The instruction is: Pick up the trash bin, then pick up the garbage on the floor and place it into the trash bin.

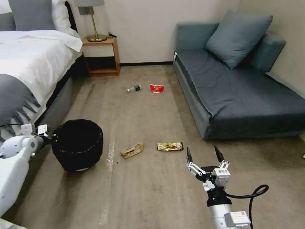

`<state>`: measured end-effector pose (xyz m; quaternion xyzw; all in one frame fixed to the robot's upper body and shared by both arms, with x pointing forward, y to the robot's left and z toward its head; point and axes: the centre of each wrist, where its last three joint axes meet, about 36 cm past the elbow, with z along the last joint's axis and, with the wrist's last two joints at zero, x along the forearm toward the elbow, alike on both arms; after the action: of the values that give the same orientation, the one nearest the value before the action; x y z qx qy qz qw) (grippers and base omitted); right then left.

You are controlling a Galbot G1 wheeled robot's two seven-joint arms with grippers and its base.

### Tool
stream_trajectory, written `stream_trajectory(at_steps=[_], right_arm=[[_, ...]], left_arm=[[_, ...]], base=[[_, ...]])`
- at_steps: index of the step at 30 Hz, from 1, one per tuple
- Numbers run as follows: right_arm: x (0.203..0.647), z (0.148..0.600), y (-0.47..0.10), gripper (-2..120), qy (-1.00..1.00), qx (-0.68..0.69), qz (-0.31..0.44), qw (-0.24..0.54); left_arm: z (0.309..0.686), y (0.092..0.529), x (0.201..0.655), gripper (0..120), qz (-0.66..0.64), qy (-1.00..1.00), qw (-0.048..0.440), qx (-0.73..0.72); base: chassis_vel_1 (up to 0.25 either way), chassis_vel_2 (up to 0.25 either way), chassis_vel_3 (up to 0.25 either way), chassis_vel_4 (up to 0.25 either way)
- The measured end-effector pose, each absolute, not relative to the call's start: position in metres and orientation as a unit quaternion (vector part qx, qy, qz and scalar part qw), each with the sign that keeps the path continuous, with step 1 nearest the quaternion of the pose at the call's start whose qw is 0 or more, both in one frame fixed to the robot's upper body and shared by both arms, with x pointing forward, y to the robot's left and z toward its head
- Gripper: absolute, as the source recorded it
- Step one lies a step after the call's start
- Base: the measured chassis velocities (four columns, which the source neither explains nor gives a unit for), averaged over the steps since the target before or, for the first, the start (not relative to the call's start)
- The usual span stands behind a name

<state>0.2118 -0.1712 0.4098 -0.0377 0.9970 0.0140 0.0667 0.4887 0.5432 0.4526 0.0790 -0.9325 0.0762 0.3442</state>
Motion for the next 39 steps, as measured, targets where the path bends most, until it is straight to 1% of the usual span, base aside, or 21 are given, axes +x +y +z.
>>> stream_trajectory(at_steps=[3,5,15,21,32,38,39], right_arm=[[0.212,0.409,-0.171,100,0.997,-0.039,0.014,0.067],[0.212,0.408,-0.171,100,0.997,-0.040,0.013,0.067],[0.211,0.403,-0.172,100,0.997,-0.045,0.009,0.063],[0.212,0.398,-0.173,100,0.997,-0.045,0.008,0.061],[0.217,0.389,-0.169,100,0.997,-0.050,0.014,0.059],[0.218,0.386,-0.169,100,0.996,-0.054,0.017,0.068],[0.218,0.386,-0.169,100,0.996,-0.054,0.017,0.068]], left_arm=[[0.453,0.535,0.482,7,0.081,-0.933,0.345,0.063],[0.450,0.517,0.468,7,0.091,-0.932,0.350,0.032],[0.450,0.494,0.425,7,0.114,-0.926,0.360,-0.010],[0.464,0.494,0.389,7,0.139,-0.929,0.342,-0.015],[0.486,0.472,0.324,7,0.141,-0.940,0.311,-0.007],[0.479,0.460,0.288,7,0.140,-0.938,0.317,0.012],[0.479,0.460,0.288,7,0.140,-0.938,0.317,0.012]], base=[[0.000,0.000,0.000,0.000],[0.000,0.000,0.000,0.000],[0.000,0.000,0.000,0.000],[0.000,0.000,0.000,0.000],[0.000,0.000,0.000,0.000],[0.000,0.000,0.000,0.000],[0.000,0.000,0.000,0.000]])
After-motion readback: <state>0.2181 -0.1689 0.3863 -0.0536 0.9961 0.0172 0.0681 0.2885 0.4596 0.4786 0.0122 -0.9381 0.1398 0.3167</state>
